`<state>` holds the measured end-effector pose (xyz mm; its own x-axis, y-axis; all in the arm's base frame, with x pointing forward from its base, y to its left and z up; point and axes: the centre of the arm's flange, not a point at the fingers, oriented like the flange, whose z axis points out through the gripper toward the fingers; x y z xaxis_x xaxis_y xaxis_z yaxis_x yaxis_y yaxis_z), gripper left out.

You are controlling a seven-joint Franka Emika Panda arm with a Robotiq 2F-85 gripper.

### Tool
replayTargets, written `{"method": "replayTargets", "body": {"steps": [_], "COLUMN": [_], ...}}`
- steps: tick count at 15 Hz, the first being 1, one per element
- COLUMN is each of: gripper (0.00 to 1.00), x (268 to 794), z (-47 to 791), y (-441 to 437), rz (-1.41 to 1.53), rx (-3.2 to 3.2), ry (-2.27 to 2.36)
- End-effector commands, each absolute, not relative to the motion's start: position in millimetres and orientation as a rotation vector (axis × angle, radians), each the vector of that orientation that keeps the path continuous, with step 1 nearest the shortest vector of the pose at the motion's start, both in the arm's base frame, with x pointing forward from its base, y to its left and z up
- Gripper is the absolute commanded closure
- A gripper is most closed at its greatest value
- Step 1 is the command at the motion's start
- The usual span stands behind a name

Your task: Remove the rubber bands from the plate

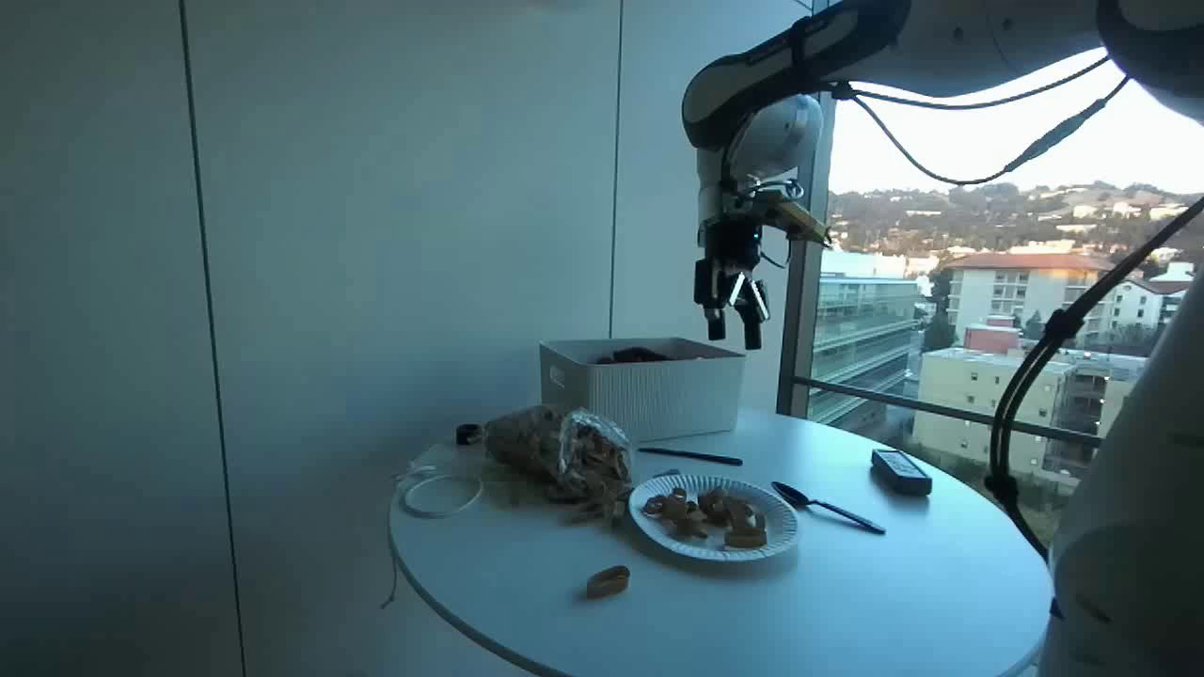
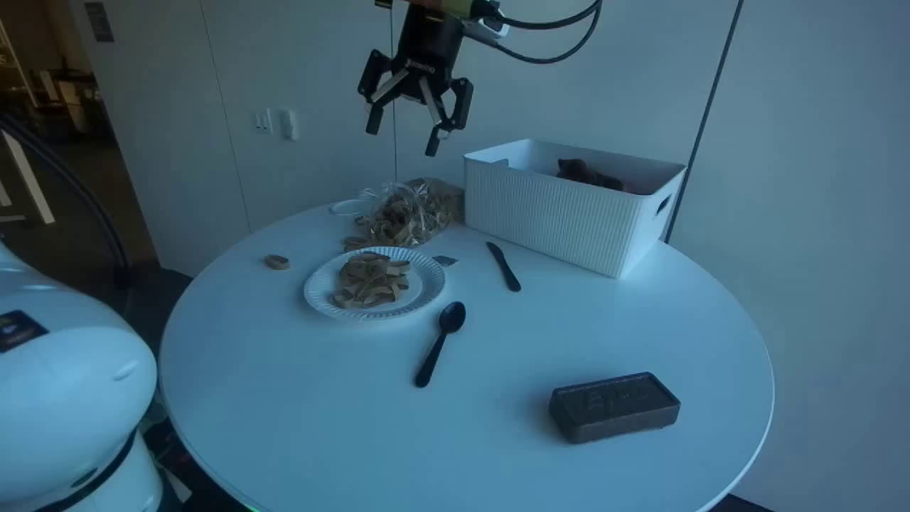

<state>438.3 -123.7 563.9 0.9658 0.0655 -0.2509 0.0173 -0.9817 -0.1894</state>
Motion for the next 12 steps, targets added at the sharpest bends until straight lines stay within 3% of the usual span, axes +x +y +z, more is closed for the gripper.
{"method": "replayTargets", "body": {"steps": [1, 12], "gripper": [0.00, 0.00], "x": [438.7, 438.5], "z": [564.5, 567.9], "y": [-123.8, -124.0], "rz": [0.380, 0.369], "rx": [-2.931, -2.933], "ry": [-0.062, -0.063]}}
